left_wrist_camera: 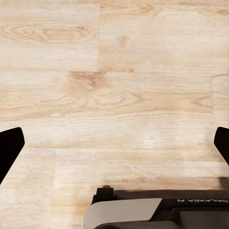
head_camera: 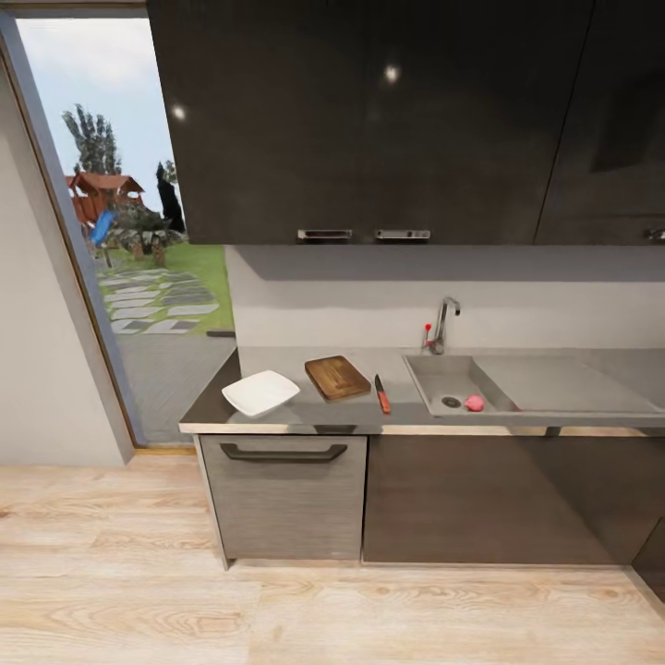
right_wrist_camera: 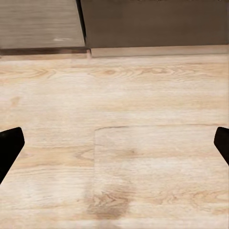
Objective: In the kitchen, take the Vidalia onion out of the sink, dice it on the chopping board with the paring knife, put the diced onion into the bowl on the countertop, then place both the paring knife and the chopping board into the sink.
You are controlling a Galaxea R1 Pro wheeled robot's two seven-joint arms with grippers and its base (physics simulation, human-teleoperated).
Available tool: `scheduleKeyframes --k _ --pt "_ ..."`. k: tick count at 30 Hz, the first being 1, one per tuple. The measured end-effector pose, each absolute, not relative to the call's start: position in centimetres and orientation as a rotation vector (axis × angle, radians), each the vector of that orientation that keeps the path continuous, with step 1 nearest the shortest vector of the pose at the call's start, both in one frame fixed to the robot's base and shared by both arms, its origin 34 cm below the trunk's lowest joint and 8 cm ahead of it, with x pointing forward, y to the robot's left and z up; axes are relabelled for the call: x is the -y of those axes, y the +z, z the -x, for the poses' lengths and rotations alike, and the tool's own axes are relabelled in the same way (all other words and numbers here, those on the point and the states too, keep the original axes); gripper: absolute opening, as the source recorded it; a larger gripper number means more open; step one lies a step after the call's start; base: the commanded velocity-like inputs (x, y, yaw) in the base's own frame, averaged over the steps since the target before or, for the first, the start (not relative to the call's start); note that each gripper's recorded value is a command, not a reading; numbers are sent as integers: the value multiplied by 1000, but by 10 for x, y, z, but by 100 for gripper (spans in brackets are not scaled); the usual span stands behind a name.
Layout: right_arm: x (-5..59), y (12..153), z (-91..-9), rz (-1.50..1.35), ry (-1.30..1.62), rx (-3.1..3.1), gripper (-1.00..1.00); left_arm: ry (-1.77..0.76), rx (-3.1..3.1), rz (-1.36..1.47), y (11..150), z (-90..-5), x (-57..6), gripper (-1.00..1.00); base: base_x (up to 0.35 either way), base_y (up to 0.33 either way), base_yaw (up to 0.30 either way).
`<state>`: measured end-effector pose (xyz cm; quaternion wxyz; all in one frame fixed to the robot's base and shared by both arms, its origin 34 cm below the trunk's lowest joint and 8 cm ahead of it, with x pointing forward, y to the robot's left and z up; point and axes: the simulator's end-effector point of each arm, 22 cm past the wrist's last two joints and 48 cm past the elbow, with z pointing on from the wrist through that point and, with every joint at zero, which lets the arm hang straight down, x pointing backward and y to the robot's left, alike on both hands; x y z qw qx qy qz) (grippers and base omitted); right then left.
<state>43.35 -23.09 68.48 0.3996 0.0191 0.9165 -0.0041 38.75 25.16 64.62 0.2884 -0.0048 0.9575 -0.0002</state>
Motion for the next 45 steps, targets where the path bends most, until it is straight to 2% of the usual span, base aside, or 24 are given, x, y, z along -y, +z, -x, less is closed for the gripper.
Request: scheduleKeyframes --k 18,33,45 --pt "234 690 -439 -53 -14 -2301 100 2 -2559 9 646 -386 -254 100 0 0 0" --pt "242 860 -566 -86 -27 -1854 100 9 -2561 5 645 -385 -259 100 0 0 0" --pt "246 964 -613 -104 -24 -1753 100 11 -2577 7 641 -379 -259 100 0 0 0"
